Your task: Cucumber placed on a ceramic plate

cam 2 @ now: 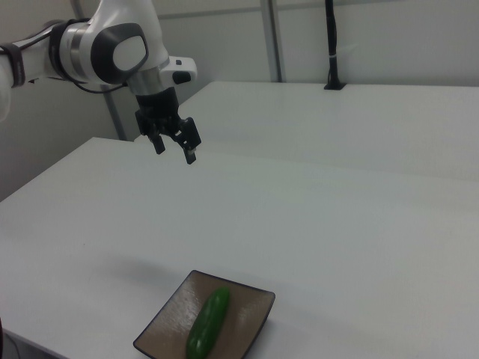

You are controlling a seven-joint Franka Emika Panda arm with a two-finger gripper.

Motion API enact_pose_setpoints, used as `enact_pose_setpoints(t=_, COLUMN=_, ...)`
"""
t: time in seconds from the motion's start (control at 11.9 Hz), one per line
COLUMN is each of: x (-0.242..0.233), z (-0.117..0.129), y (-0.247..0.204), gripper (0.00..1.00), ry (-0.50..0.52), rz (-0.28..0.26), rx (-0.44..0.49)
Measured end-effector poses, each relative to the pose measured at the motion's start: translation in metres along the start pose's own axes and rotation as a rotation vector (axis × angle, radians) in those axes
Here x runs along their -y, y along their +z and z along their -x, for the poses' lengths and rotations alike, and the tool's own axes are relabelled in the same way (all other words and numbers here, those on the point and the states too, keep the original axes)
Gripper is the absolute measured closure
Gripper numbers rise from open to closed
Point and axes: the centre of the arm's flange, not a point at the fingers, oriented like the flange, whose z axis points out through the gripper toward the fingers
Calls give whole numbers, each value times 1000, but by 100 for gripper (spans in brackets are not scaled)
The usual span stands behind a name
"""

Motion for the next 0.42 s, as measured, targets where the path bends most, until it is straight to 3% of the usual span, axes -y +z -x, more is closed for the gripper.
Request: enact_pose_setpoints(t=0.42, x=-3, z=8, y=1, gripper=0, ry=-76, rz=14, rx=55)
